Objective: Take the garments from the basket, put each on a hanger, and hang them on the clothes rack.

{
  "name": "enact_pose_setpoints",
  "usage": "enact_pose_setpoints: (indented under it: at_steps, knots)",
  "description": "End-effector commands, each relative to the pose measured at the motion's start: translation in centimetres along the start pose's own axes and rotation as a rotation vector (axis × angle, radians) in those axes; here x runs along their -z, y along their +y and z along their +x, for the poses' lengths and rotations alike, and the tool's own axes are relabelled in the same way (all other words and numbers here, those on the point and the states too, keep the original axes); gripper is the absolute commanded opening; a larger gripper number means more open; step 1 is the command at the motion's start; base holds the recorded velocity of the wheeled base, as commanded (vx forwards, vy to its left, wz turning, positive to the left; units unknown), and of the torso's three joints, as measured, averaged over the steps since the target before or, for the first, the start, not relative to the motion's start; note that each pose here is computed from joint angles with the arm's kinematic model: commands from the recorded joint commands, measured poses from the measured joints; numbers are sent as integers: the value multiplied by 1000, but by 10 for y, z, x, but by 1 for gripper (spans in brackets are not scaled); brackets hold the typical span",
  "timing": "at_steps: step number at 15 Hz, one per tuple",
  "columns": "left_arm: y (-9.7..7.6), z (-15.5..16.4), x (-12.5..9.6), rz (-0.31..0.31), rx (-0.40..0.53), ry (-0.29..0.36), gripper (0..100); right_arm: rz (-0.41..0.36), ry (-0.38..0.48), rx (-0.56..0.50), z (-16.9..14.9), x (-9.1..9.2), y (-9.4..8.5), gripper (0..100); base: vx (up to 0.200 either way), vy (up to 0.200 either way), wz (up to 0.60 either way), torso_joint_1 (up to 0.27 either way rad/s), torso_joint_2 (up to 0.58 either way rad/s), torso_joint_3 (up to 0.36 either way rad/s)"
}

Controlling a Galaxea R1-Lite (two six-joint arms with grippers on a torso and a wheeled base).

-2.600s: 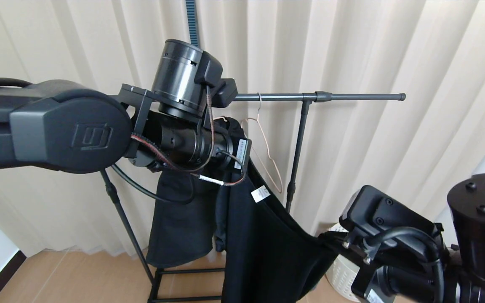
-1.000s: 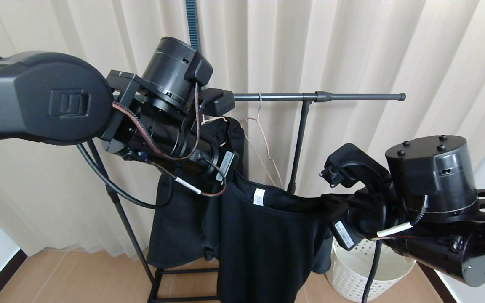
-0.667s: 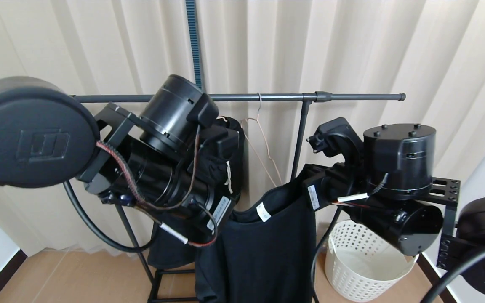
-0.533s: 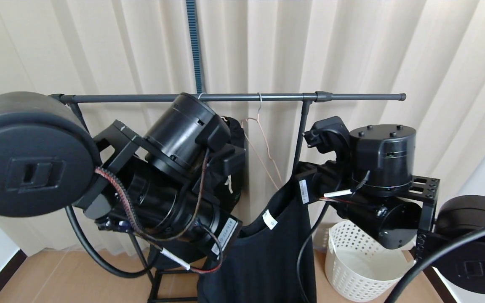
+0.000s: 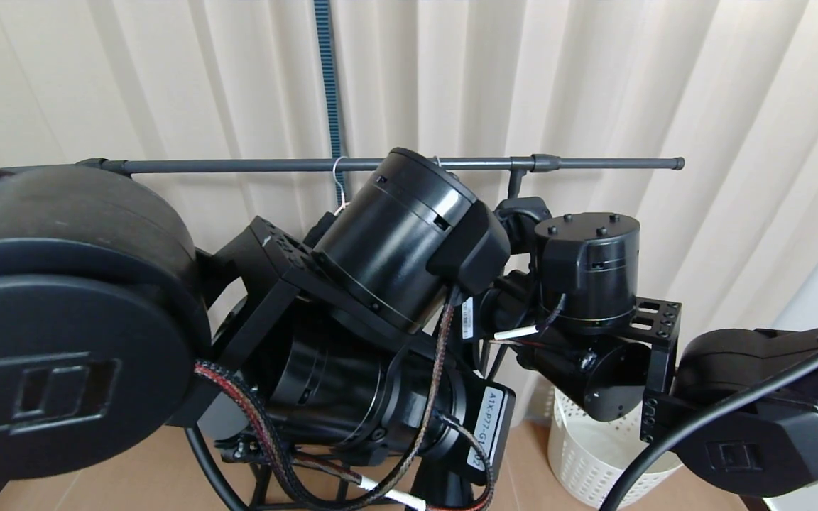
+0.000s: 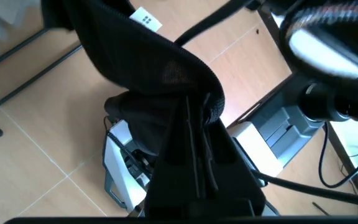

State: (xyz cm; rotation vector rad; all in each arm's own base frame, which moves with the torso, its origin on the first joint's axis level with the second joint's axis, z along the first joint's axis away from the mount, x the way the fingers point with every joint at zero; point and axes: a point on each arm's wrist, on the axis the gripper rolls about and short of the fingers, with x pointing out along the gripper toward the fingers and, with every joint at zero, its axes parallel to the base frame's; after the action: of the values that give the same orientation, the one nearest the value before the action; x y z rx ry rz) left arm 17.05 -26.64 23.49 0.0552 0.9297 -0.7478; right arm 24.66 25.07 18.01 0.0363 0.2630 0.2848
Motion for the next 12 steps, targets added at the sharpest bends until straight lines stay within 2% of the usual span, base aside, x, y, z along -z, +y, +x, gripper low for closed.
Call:
enact_pose_setpoints:
  at_steps: [1,5,8,9,10,11,12]
  knots:
    - [-1,3,0,2,-11,3,0,2,-4,-4,-1,-1,1,0,0,0,0,0,0,0]
    - [4,2,-1,-7,-41,-9,0,9,-14,15,-1,-5,-6,0,0,0,0,0,0,0]
    - [22,7,1,-34,-165,-20,0,8,-49,85,-1,-22,-33,0,0,0,0,0,0,0]
    - [34,8,-3,-61,-205,-28,0,-7,-62,112,-4,-27,-44,0,0,0,0,0,0,0]
    - [39,8,-5,-75,-216,-33,0,-14,-67,122,-5,-29,-48,0,0,0,0,0,0,0]
    - [54,7,-11,-113,-251,-55,0,-34,-72,139,-9,-32,-55,0,0,0,0,0,0,0]
    - [61,6,-14,-131,-265,-71,0,-45,-75,140,-14,-33,-58,0,0,0,0,0,0,0]
